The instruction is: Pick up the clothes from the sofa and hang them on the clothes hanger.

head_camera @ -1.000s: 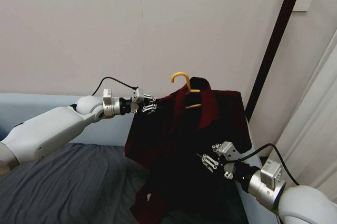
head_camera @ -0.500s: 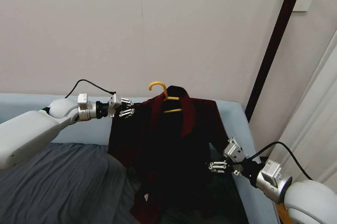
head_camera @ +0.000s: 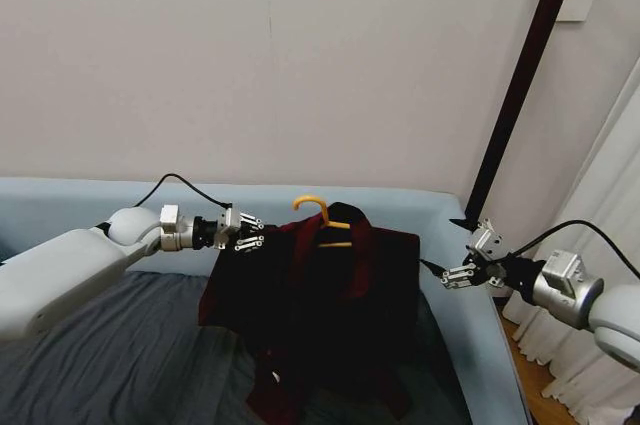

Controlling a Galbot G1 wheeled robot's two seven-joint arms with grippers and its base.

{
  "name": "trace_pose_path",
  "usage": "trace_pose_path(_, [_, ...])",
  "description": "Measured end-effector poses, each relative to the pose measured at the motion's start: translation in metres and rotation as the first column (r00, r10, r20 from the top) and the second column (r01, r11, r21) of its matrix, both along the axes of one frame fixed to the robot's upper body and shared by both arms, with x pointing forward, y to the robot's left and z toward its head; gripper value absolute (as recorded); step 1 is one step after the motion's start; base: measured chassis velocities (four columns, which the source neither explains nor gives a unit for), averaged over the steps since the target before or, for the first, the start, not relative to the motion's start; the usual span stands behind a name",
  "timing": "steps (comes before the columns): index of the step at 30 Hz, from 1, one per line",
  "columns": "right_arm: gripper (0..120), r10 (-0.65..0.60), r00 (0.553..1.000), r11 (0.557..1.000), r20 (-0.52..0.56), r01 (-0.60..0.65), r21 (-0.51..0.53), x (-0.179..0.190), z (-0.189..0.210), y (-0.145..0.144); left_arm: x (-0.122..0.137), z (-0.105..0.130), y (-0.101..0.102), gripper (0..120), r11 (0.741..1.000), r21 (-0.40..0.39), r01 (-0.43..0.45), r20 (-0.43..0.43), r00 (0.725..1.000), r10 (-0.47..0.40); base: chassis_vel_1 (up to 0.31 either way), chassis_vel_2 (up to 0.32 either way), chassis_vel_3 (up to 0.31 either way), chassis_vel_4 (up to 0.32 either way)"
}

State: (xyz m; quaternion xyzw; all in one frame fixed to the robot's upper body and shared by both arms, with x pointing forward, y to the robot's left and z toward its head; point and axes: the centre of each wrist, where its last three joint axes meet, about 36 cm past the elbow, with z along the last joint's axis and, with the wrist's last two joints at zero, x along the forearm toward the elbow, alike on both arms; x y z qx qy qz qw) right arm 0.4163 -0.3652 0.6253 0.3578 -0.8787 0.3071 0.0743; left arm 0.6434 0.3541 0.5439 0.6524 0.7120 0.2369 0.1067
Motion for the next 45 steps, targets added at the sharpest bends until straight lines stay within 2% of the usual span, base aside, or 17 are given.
trace_pose_path(3, [100, 0.018, 0.999, 1.000, -0.047, -0.018, -0.004, 0.000, 0.002, -0.004, 0.003, -0.004, -0.014, 7, 1.000, -0.006, 0.031, 0.000, 1.000, -0.031, 0.000, 0.000, 0.000, 0.000])
trace_pose_path(6, [100, 0.009, 0.992, 0.999, -0.124, -0.004, 0.035, 0.001, 0.000, -0.007, -0.004, -0.010, -0.023, 7, 0.998, -0.006, 0.064, -0.004, 0.998, -0.064, 0.000, 0.000, 0.000, 0.000])
trace_pose_path(14, [100, 0.012, 0.987, 1.000, -0.163, -0.008, 0.024, 0.001, -0.005, -0.010, -0.012, -0.019, -0.017, 7, 0.997, 0.023, 0.080, -0.008, 0.997, -0.080, 0.000, 0.000, 0.000, 0.000])
trace_pose_path(17, [90, 0.023, 0.983, 0.999, -0.183, -0.018, 0.027, -0.001, -0.011, -0.008, -0.014, -0.019, -0.023, 7, 0.995, 0.020, 0.095, -0.007, 0.995, -0.095, 0.000, 0.000, 0.000, 0.000])
trace_pose_path(18, [90, 0.023, 0.983, 0.999, -0.183, -0.018, 0.027, -0.001, -0.011, -0.008, -0.014, -0.019, -0.023, 7, 0.995, 0.020, 0.095, -0.007, 0.995, -0.095, 0.000, 0.000, 0.000, 0.000])
trace_pose_path(19, [84, 0.032, 0.981, 0.999, -0.190, -0.027, 0.027, -0.002, -0.013, -0.006, -0.014, -0.018, -0.027, 7, 0.994, 0.018, 0.103, -0.007, 0.995, -0.103, 0.000, 0.000, 0.000, 0.000])
trace_pose_path(24, [87, 0.048, 0.979, 0.999, -0.197, -0.045, 0.022, -0.004, -0.013, -0.003, -0.016, -0.012, -0.039, 7, 0.992, 0.016, 0.127, -0.006, 0.992, -0.127, 0.000, 0.000, 0.000, 0.000])
trace_pose_path(26, [76, 0.054, 0.977, 0.999, -0.205, -0.052, 0.015, -0.005, -0.014, -0.004, -0.018, -0.011, -0.044, 7, 0.990, 0.014, 0.137, -0.011, 0.991, -0.137, 0.000, 0.000, 0.000, 0.000])
trace_pose_path(27, [76, 0.054, 0.977, 0.999, -0.205, -0.052, 0.015, -0.005, -0.014, -0.004, -0.018, -0.011, -0.044, 7, 0.990, 0.014, 0.137, -0.011, 0.991, -0.137, 0.000, 0.000, 0.000, 0.000])
trace_pose_path(33, [50, 0.077, 0.974, 0.997, -0.213, -0.074, 0.022, -0.006, -0.016, -0.002, -0.020, -0.013, -0.047, 7, 0.990, 0.017, 0.140, -0.023, 0.990, -0.140, 0.000, 0.000, 0.000, 0.000])
trace_pose_path(34, [50, 0.077, 0.974, 0.997, -0.213, -0.074, 0.022, -0.006, -0.016, -0.002, -0.020, -0.013, -0.047, 7, 0.990, 0.017, 0.140, -0.023, 0.990, -0.140, 0.000, 0.000, 0.000, 0.000])
trace_pose_path(37, [37, 0.098, 0.971, 0.995, -0.216, -0.093, 0.035, -0.005, -0.020, -0.003, -0.021, -0.011, -0.050, 7, 0.990, 0.015, 0.141, -0.022, 0.990, -0.140, 0.000, 0.000, 0.000, 0.000])
trace_pose_path(38, [37, 0.098, 0.971, 0.995, -0.216, -0.093, 0.035, -0.005, -0.020, -0.003, -0.021, -0.011, -0.050, 7, 0.990, 0.015, 0.141, -0.022, 0.990, -0.140, 0.000, 0.000, 0.000, 0.000])
trace_pose_path(42, [16, 0.122, 0.968, 0.992, -0.219, -0.114, 0.051, -0.005, -0.023, -0.002, -0.023, -0.012, -0.049, 7, 0.990, 0.024, 0.139, -0.026, 0.990, -0.139, 0.000, 0.000, 0.000, 0.000])
trace_pose_path(45, [10, 0.134, 0.965, 0.991, -0.226, -0.125, 0.055, -0.004, -0.024, -0.003, -0.022, -0.013, -0.047, 7, 0.990, 0.029, 0.139, -0.029, 0.990, -0.138, 0.000, 0.000, 0.000, 0.000])
